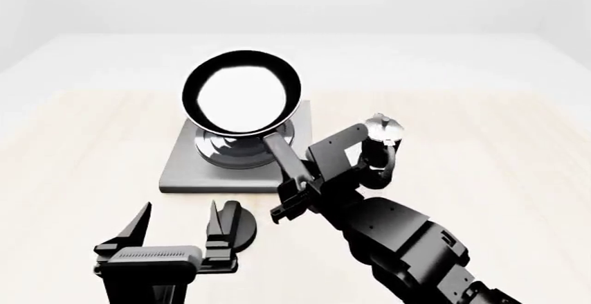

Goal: Put the frying pan on the stove.

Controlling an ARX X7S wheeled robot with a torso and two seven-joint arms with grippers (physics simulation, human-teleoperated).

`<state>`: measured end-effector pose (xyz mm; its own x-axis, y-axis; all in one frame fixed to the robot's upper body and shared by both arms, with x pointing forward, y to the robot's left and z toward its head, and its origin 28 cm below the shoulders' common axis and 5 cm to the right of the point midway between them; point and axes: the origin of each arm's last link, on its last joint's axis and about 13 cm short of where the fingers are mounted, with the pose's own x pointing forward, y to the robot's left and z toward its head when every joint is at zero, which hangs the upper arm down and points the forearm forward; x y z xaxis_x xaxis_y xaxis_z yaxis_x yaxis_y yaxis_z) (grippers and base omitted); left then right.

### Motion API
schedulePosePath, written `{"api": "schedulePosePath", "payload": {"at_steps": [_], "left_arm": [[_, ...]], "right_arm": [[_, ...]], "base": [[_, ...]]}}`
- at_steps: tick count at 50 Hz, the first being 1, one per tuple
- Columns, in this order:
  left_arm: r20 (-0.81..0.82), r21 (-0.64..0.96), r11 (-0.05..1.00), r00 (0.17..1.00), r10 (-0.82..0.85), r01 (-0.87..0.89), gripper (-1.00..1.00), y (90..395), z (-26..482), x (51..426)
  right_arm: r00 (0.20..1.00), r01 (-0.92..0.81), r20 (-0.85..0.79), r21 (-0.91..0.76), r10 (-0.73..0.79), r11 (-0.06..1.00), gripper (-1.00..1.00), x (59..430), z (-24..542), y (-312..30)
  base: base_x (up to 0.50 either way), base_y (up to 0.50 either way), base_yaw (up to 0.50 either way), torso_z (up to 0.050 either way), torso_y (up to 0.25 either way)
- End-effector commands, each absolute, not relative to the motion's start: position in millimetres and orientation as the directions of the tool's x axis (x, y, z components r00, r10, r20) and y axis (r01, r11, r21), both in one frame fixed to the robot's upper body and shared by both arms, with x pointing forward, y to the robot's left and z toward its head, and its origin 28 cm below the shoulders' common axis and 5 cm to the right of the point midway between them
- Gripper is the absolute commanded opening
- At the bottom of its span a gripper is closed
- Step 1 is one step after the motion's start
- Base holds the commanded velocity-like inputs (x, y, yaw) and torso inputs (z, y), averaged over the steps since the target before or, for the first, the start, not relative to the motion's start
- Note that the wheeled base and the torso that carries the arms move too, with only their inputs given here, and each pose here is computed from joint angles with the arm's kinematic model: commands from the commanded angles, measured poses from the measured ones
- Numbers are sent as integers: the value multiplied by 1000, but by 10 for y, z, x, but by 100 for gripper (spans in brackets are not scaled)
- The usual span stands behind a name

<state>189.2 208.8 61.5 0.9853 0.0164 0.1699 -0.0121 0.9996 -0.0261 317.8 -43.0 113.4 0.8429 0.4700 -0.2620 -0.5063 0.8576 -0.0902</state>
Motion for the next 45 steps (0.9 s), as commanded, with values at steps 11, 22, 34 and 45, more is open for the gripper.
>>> {"api": "schedulePosePath", "payload": {"at_steps": [11, 22, 34, 45], "left_arm": [[170, -25, 1000, 985, 17, -13, 100, 2086, 612, 1892], [171, -25, 1000, 985, 18, -13, 100, 2088, 612, 1893], [169, -25, 1000, 985, 20, -16, 100, 2092, 608, 1897], [170, -25, 1000, 985, 21, -17, 100, 2093, 609, 1898]], "right_arm": [[871, -479, -199, -137, 450, 867, -100, 3261, 1254, -434], [869, -481, -205, -134, 451, 866, -100, 3253, 1222, -428], [866, -485, -214, -134, 453, 864, -100, 3297, 1185, -423], [864, -488, -218, -135, 454, 863, -100, 3270, 1171, -412]], "base": [[0, 0, 0, 1, 2], [0, 0, 0, 0, 2], [0, 0, 0, 1, 2], [0, 0, 0, 0, 2]]}}
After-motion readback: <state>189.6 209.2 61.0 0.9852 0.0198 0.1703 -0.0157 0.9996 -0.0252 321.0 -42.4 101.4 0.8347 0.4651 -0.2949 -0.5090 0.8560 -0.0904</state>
